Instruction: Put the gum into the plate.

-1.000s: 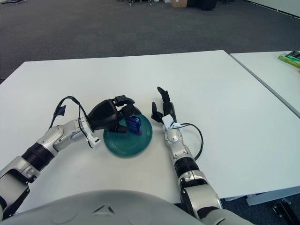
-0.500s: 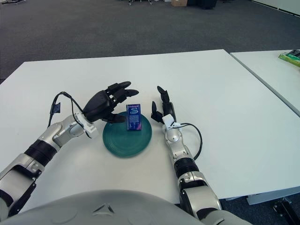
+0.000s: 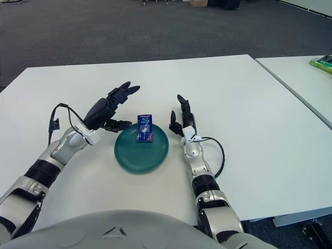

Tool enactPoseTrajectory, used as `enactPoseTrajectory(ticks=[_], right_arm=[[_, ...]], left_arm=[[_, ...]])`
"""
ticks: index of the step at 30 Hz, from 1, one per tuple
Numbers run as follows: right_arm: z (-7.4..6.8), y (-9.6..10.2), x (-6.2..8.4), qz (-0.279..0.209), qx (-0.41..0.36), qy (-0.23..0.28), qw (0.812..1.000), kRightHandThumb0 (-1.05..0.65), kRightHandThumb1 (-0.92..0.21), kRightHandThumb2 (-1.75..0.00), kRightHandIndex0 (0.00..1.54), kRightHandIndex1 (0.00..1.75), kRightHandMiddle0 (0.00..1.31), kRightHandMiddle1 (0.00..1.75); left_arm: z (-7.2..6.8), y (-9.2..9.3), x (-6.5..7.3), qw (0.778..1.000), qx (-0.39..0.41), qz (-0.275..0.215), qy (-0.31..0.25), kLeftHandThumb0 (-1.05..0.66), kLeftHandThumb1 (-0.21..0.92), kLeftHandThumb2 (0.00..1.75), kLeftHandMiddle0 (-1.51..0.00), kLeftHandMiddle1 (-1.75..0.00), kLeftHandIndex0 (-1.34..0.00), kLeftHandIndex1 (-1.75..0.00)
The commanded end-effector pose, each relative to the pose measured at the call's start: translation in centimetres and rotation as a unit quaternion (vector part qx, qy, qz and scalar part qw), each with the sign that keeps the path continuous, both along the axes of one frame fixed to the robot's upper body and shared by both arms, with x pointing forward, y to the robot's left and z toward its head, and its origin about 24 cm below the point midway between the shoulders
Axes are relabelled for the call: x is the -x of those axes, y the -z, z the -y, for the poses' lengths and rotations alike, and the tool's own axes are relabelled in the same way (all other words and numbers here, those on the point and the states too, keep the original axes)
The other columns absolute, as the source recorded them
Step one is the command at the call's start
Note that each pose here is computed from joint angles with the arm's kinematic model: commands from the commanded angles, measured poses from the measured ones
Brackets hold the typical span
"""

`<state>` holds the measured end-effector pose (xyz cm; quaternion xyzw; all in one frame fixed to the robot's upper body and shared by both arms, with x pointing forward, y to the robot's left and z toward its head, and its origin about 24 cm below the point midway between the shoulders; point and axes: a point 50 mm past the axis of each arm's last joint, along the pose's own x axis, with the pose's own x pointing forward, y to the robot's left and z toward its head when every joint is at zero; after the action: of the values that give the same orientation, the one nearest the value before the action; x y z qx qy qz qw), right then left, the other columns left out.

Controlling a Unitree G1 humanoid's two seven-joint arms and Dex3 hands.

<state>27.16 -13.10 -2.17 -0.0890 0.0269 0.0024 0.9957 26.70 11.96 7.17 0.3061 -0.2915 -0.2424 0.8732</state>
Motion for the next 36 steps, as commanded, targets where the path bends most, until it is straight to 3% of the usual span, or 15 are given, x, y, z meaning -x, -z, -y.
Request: enactPoseTrajectory(ticks=[1, 7, 12, 16, 22, 27, 31, 36], right_arm=[[0.7, 5.3, 4.4, -0.138, 0.001, 0.017, 0.990, -0.68, -0.92, -0.99, 0.09, 0.00, 0.00, 0.40], [0.7, 5.3, 4.3, -0.138, 0.000, 0.016, 0.990, -0.68, -0.92, -0.99, 0.09, 0.00, 0.00, 0.40], [0.7, 5.3, 4.3, -0.140, -0.001, 0.015, 0.990, -0.68, -0.92, -0.99, 0.08, 0.00, 0.00, 0.40], [0.8, 5.4, 4.4, -0.140, 0.001, 0.015, 0.990, -0.68, -0.92, -0.99, 0.08, 0.00, 0.00, 0.40], [0.9, 5.4, 4.5, -0.138, 0.006, 0.015, 0.990, -0.69, -0.92, -0.99, 0.09, 0.00, 0.00, 0.40], [1.1, 5.4, 4.6, -0.140, 0.002, 0.016, 0.990, -0.69, -0.92, -0.99, 0.09, 0.00, 0.00, 0.39], [1.2, 5.5, 4.6, -0.142, 0.000, 0.016, 0.990, -0.68, -0.92, -1.00, 0.09, 0.00, 0.00, 0.38], [1.3, 5.5, 4.6, -0.144, -0.001, 0.014, 0.990, -0.68, -0.92, -1.00, 0.09, 0.00, 0.00, 0.38]], left_arm=[[-0.8, 0.2, -0.1, 0.999, 0.023, -0.021, -0.011, -1.05, 0.92, 0.69, -0.09, 0.00, 0.00, -0.20], [-1.2, 0.5, -0.1, 0.996, 0.070, -0.046, -0.019, -1.05, 0.92, 0.78, -0.12, -0.01, 0.00, -0.24], [-1.6, 1.8, -1.8, 0.987, 0.126, -0.078, -0.057, -1.05, 0.92, 0.80, -0.19, -0.01, 0.00, -0.37], [-2.1, 2.3, -1.5, 0.982, 0.155, -0.082, -0.072, -1.05, 0.92, 0.80, -0.20, -0.01, 0.00, -0.41], [-2.3, 2.5, -0.4, 0.941, 0.306, -0.119, -0.087, -1.05, 0.92, 0.83, -0.18, 0.00, 0.00, -0.44], [-2.9, 4.9, 1.1, 0.879, 0.421, -0.164, -0.152, -1.05, 0.92, 0.84, -0.18, 0.00, 0.00, -0.53], [-2.5, 6.9, 1.6, 0.846, 0.456, -0.195, -0.194, -1.03, 0.92, 0.87, -0.16, 0.00, 0.00, -0.60], [-2.4, 8.0, 1.6, 0.820, 0.476, -0.225, -0.223, -1.03, 0.92, 0.92, -0.14, 0.00, 0.00, -0.56]])
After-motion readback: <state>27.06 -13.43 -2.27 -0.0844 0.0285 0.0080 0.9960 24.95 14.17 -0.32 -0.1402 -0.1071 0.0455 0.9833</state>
